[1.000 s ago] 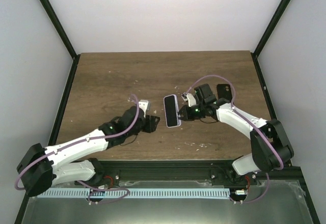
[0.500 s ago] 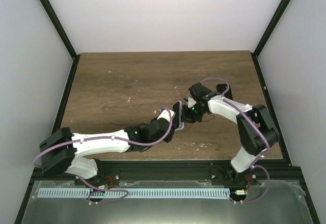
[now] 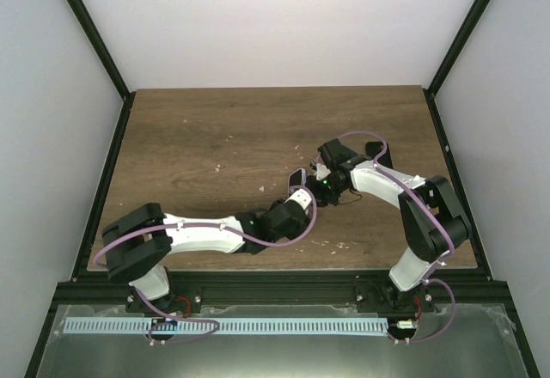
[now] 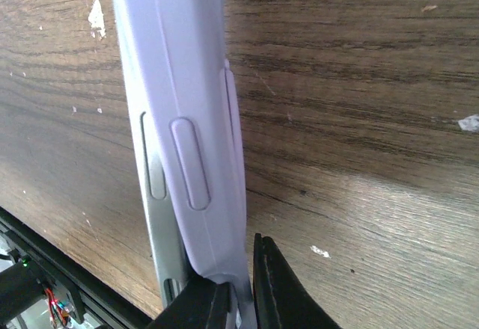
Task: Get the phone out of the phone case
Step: Remove the phone case from the phone.
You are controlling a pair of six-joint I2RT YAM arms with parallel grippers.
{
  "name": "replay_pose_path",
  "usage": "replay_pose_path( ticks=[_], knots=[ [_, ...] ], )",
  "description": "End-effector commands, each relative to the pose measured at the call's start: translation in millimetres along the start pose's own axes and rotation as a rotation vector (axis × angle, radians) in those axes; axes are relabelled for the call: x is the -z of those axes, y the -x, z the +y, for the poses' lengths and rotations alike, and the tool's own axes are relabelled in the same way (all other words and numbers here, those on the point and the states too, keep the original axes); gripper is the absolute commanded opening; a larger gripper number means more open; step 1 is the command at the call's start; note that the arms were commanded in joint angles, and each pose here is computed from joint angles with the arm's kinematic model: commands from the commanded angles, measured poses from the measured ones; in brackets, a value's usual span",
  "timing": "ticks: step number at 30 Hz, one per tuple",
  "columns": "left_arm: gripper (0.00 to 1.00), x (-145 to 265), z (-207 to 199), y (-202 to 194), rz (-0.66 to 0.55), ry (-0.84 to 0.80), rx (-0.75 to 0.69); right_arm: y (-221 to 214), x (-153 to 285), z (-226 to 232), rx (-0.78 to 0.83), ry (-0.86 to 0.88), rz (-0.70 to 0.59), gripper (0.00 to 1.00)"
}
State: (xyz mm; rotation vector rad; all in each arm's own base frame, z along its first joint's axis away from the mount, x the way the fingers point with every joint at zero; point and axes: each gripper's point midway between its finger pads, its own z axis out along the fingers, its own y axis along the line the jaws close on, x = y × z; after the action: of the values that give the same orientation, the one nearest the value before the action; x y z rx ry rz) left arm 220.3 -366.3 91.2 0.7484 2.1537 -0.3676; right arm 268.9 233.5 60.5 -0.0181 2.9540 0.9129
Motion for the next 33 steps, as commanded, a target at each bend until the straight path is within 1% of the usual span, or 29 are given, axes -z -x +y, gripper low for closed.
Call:
replay_pose_path(
  ticks=[1, 4, 8, 12, 18, 22, 27, 33],
  knots=[
    [0.57, -8, -5, 9, -0.021, 0.014, -0.011, 4, 0, 13, 0.018, 0.054, -0.004, 0.01],
    [0.55, -14, 3, 5, 0.006, 0.074, -0.017, 3, -3, 12, 0.015, 0.056, 0.005, 0.01],
    [0.54, -15, 6, 0, 0.014, 0.089, -0.013, 3, -7, 11, 0.013, 0.055, 0.013, 0.01],
    [0.59, -10, 7, 0, -0.009, 0.078, 0.012, 4, -8, 10, 0.014, 0.055, 0.017, 0.01],
    [0.62, -1, 25, 4, -0.055, 0.134, 0.059, 6, -7, 9, 0.014, 0.042, 0.008, 0.01],
    [0.61, -8, 30, -2, -0.02, 0.154, 0.07, 6, -5, 10, 0.012, 0.044, 0.009, 0.01],
    [0.6, -19, 26, -12, 0.018, 0.146, 0.055, 5, -6, 10, 0.006, 0.054, 0.017, 0.01],
    [0.59, -32, 24, -23, 0.063, 0.159, 0.011, 5, -6, 11, 0.002, 0.067, 0.023, 0.01]
  ],
)
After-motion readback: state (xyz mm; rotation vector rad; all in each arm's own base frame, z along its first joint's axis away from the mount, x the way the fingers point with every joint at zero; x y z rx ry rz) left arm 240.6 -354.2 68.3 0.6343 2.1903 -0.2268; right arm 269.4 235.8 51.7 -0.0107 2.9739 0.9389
